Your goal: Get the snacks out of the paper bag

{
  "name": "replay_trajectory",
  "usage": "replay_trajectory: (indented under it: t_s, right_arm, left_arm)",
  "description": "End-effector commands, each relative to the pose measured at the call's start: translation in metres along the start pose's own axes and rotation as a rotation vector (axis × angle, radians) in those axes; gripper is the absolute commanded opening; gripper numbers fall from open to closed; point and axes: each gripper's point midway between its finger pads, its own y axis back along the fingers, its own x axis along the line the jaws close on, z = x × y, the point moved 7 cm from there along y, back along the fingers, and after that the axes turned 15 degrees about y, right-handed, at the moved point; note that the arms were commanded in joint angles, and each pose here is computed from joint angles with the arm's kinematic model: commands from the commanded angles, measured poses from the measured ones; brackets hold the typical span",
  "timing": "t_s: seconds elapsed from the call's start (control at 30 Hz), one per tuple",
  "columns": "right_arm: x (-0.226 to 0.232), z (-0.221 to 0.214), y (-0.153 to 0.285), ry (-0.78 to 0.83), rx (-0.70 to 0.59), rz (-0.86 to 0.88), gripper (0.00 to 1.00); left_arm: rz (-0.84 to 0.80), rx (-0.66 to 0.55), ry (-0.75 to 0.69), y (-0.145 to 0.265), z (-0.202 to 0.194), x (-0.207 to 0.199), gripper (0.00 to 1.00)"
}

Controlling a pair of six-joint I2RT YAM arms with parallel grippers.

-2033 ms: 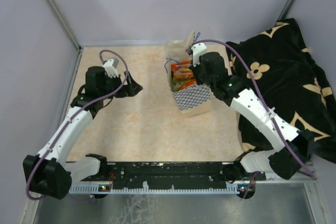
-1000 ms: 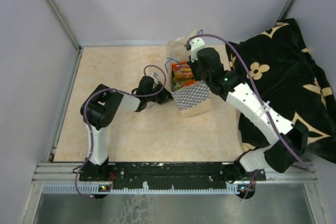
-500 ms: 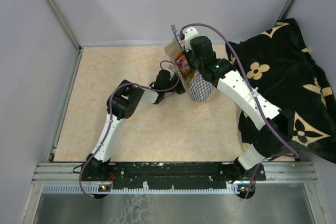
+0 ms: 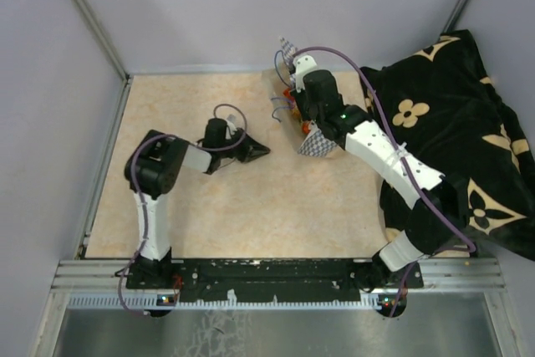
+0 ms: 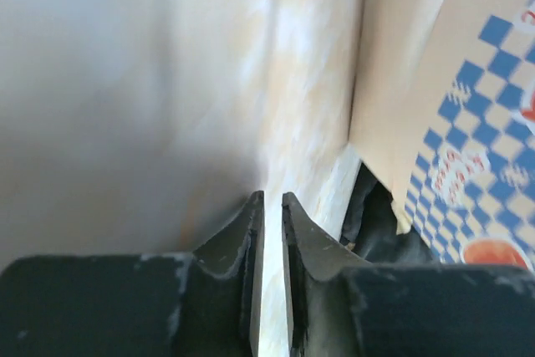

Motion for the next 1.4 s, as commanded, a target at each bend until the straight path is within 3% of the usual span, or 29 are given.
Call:
replay_trajectory:
  t_s: [0.0,0.13,0.27,0.67,0.8,0.83,0.87,0.93,0.97,1.03,1.1,1.2,1.33,1.37]
  right_arm:
    - [0.007,0.021,0.015,-0.093,-0.135,0.047,0.00]
    - [0.028,0.023,0.014,-0.107,-0.146,0.100,0.00]
    - [0.052,0.029,0.011,-0.109,-0.148,0.132,0.00]
    - [0.127,0.020,-0.006,-0.128,-0.073,0.165,0.00]
    - [0.165,0.014,-0.007,-0.101,-0.044,0.198,0.00]
    - [0.174,0.015,-0.003,-0.097,-0.046,0.220,0.03]
    - [0.182,0.018,-0.001,-0.098,-0.050,0.239,0.16]
    - [0.195,0.023,0.007,-0.088,-0.060,0.296,0.56]
    - [0.201,0.026,0.012,-0.067,-0.069,0.342,0.71]
    - [0.209,0.036,0.024,0.002,-0.096,0.445,0.89]
    - [0.201,0.045,0.040,0.041,-0.112,0.490,0.98]
    - [0.170,0.059,0.076,0.073,-0.213,0.540,0.99]
    - [0.091,0.063,0.107,-0.198,-0.430,0.617,0.99]
    - [0.070,0.054,0.100,-0.265,-0.415,0.576,0.99]
  left_arm:
    - [0.100,-0.028,-0.179,0.069,-0.011,0.008,0.23]
    - [0.242,-0.187,-0.323,0.121,-0.012,-0.002,0.31]
    - [0.249,-0.313,-0.432,0.163,-0.015,-0.031,0.43]
    - [0.331,-0.628,-0.475,0.256,-0.015,-0.056,0.77]
    - [0.319,-0.661,-0.490,0.270,-0.020,-0.059,0.86]
    - [0.321,-0.654,-0.493,0.271,-0.021,-0.058,0.87]
    - [0.326,-0.640,-0.493,0.271,-0.022,-0.057,0.87]
    - [0.325,-0.609,-0.487,0.269,-0.025,-0.053,0.88]
    - [0.320,-0.594,-0.482,0.267,-0.027,-0.051,0.89]
    - [0.300,-0.569,-0.473,0.265,-0.029,-0.049,0.90]
    - [0.279,-0.542,-0.466,0.261,-0.031,-0.047,0.91]
    - [0.245,-0.507,-0.459,0.256,-0.033,-0.048,0.91]
    - [0.171,-0.461,-0.476,0.246,-0.034,-0.050,0.92]
    - [0.144,-0.448,-0.485,0.243,-0.034,-0.052,0.92]
